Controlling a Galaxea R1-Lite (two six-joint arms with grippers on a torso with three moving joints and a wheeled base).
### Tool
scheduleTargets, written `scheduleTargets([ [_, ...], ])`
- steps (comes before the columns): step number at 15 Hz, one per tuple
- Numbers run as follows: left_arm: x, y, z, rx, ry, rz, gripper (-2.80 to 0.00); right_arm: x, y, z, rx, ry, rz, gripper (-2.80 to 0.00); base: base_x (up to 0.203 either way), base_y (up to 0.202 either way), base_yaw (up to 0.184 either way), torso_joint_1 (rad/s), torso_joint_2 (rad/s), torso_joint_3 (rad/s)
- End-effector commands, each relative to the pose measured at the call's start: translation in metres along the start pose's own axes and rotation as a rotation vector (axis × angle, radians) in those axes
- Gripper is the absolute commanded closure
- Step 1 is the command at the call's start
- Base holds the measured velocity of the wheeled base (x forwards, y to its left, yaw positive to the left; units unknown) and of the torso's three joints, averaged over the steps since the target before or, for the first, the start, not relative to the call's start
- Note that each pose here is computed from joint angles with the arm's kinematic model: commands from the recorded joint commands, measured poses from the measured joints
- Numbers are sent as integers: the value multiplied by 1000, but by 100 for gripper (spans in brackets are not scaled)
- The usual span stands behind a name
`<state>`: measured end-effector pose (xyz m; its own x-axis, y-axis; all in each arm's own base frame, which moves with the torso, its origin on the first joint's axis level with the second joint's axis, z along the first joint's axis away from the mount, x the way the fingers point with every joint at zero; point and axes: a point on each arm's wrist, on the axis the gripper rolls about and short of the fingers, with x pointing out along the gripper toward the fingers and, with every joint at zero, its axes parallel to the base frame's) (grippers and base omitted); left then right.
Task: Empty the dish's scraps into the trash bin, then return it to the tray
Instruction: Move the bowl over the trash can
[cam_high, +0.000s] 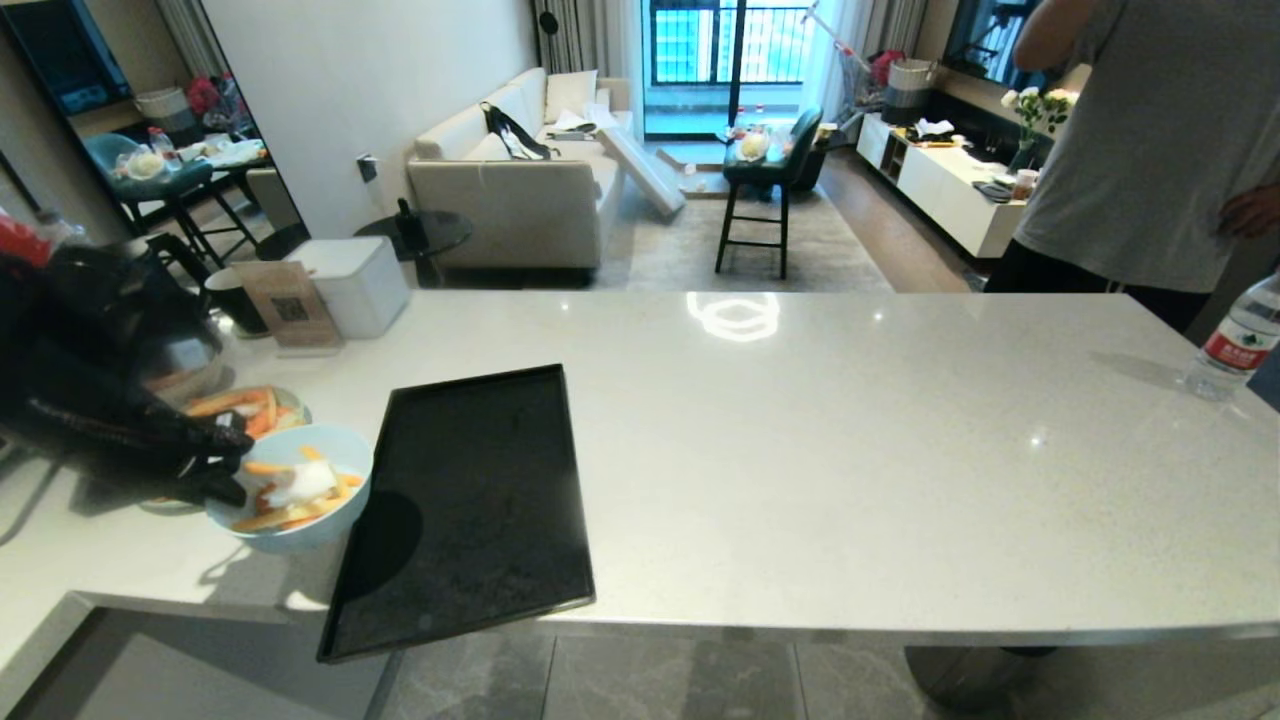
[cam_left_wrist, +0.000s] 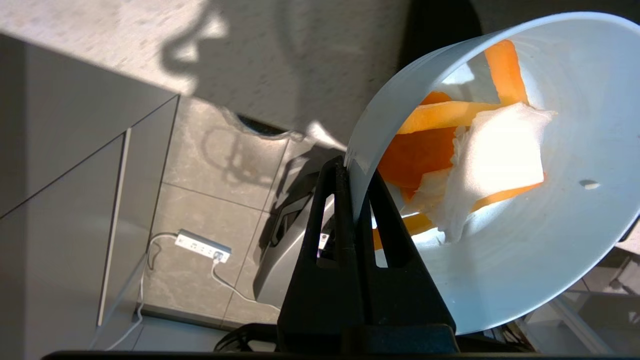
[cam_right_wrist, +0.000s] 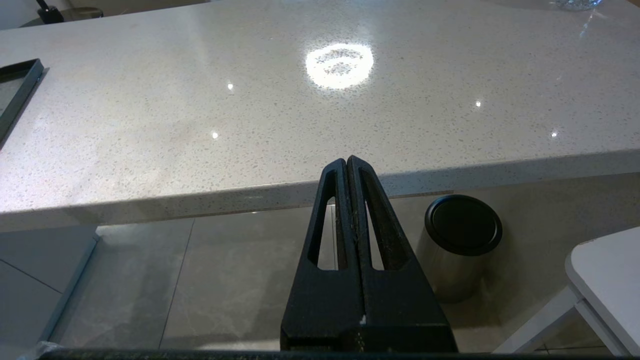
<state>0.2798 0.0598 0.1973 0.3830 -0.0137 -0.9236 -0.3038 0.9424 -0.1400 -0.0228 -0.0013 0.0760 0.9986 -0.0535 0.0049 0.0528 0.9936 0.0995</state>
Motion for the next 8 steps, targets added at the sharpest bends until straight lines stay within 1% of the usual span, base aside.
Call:
scheduleTargets([
  [1,-20,15,-15,-24,-36,19,0,0,0,0,0,-1,0,0,0,0,0,0,0,0],
  [5,-37,37,-46,-76,-48,55,0,0,0,0,0,-1,0,0,0,0,0,0,0,0],
  [8,-44,46,-74,-97,-42,72,0,0,0,0,0,-1,0,0,0,0,0,0,0,0],
])
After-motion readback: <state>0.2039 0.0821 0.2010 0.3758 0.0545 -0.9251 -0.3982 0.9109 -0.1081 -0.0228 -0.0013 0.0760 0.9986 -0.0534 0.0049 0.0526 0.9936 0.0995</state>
